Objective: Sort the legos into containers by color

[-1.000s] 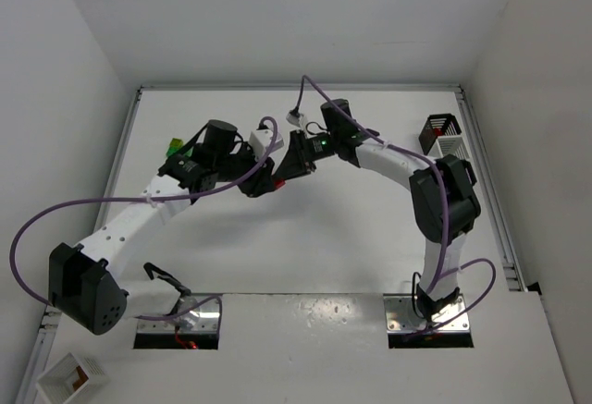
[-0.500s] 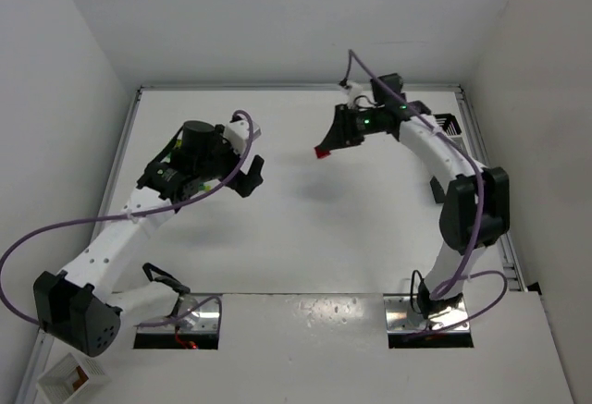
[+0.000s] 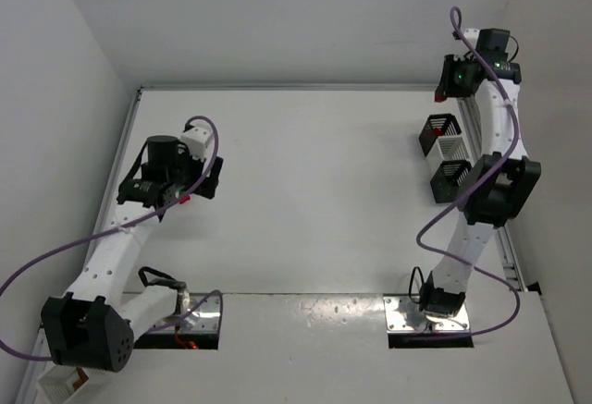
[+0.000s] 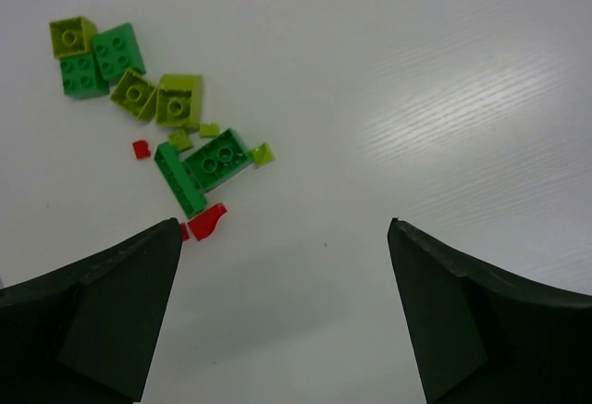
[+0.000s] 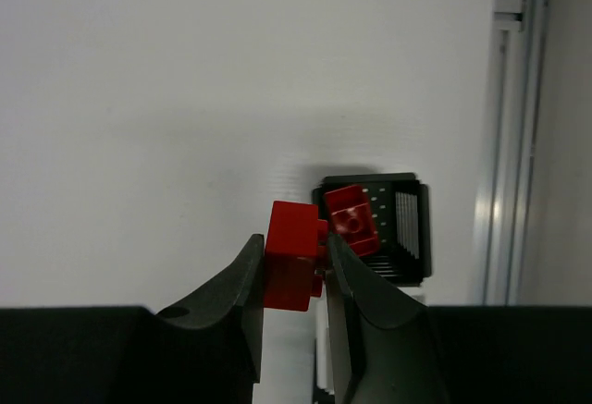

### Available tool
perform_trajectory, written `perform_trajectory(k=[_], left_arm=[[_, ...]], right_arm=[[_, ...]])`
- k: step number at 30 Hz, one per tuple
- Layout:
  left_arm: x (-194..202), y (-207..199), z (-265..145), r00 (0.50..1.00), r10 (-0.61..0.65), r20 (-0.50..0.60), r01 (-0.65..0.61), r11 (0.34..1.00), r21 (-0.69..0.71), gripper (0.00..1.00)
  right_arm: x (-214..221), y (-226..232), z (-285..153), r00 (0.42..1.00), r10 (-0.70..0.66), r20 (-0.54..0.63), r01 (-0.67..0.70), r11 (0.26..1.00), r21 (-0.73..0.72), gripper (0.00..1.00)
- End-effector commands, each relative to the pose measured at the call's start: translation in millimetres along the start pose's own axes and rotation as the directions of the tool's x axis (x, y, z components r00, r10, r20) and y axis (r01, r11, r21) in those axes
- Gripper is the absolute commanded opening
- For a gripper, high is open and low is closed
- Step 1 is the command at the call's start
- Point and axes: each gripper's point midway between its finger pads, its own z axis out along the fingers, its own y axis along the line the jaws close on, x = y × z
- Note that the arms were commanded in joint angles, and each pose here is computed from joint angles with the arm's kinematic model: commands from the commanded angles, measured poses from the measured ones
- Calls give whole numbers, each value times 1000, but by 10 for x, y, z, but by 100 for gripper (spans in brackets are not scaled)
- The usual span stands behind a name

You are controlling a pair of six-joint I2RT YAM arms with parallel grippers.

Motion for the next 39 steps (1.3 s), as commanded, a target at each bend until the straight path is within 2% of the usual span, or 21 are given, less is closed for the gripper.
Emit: perform_trajectory(k=[1,4,11,15,17,18,22,26,29,32,34,35,36,39], left_arm=[[-14,248,-61,999,-26,24,29,995,-95,100],[122,442,-44,997,-76,-7,75,987,-139,100],[332,611,-33,990,-129,-56,119,981,-151,100],[405,676,-3,988,-134,-79,121,981,-155,100],[448,673,9,986,-138,-92,125,982,-138,100],[440,706,-15,986,-139,-90,126,982,-140,100],[485,778,-47,987,-131,-96,117,983,-142,100],[520,788,-61,989,-101,-110,86,988,-132,100],[693,770,-78,986,-68,-153,54,994,-94,100],[858,717,-126,987,20,-162,-27,999,-38,98],[1020,695,-104,980,84,-182,-85,996,3,97],[1046,658,-88,979,103,-178,-100,995,26,97],[1120,670,-77,974,101,-202,-96,995,37,96],[1343,664,40,961,59,-271,-38,996,83,91]], right_arm=[[42,-275,69,998,-21,-56,28,992,125,2],[94,-388,179,998,-22,-66,32,989,146,2],[238,-614,324,994,1,-106,22,978,209,2],[307,-636,392,992,14,-123,13,976,217,8],[350,-666,457,990,18,-137,13,974,225,21],[309,-670,443,992,15,-127,14,974,227,34],[318,-714,430,992,31,-124,-1,972,234,54],[327,-668,375,991,34,-133,-4,976,218,60],[367,-454,200,990,36,-139,-18,991,133,60],[421,-8,-99,995,-20,-99,22,1000,19,60],[437,398,-227,997,-52,-54,46,993,-108,61],[625,541,-232,995,-55,-83,42,988,-149,61],[621,706,-372,996,-63,-62,51,982,-184,61],[957,1134,-396,990,-90,-106,58,961,-271,61]])
